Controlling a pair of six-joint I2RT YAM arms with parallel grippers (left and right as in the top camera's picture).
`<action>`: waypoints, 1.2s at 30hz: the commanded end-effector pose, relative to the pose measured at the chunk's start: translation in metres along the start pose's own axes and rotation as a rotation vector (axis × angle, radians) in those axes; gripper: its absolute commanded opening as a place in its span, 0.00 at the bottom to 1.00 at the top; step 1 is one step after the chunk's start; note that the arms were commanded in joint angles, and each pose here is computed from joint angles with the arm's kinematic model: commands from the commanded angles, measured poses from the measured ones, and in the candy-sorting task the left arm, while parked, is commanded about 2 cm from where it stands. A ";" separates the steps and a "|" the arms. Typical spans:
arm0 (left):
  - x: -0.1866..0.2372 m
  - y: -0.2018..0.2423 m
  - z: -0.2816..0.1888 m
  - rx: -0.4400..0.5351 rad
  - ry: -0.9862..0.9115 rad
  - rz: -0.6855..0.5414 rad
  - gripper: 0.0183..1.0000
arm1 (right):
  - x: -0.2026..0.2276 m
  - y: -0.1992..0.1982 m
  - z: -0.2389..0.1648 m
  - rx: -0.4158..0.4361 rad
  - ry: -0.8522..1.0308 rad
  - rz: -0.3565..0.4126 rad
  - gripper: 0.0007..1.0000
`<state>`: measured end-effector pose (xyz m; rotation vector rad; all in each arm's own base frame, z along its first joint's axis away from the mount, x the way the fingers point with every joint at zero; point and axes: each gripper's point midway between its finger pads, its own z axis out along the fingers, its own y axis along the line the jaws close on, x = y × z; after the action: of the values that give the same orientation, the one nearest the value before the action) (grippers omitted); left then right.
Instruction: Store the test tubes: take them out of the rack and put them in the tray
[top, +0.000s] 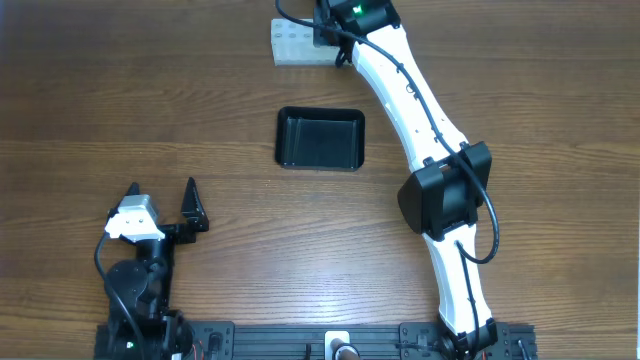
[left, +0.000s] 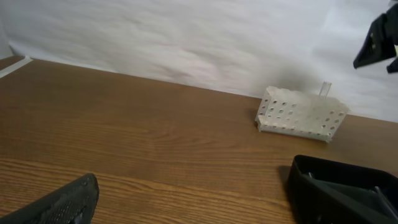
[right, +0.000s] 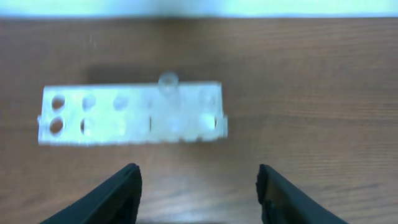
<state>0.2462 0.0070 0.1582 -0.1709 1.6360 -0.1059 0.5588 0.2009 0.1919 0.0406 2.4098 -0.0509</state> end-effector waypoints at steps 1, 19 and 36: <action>0.002 -0.001 0.000 0.008 0.003 0.018 1.00 | -0.020 -0.004 0.004 0.036 -0.086 -0.017 0.65; 0.002 -0.001 0.000 0.008 0.003 0.018 1.00 | -0.022 0.017 0.062 0.015 -0.163 -0.088 0.68; 0.002 -0.001 0.000 0.008 0.003 0.018 1.00 | -0.012 0.023 0.092 0.013 -0.172 -0.083 0.66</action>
<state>0.2462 0.0070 0.1582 -0.1709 1.6360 -0.1059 0.6252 0.2235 0.1427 -0.0654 2.2348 -0.0836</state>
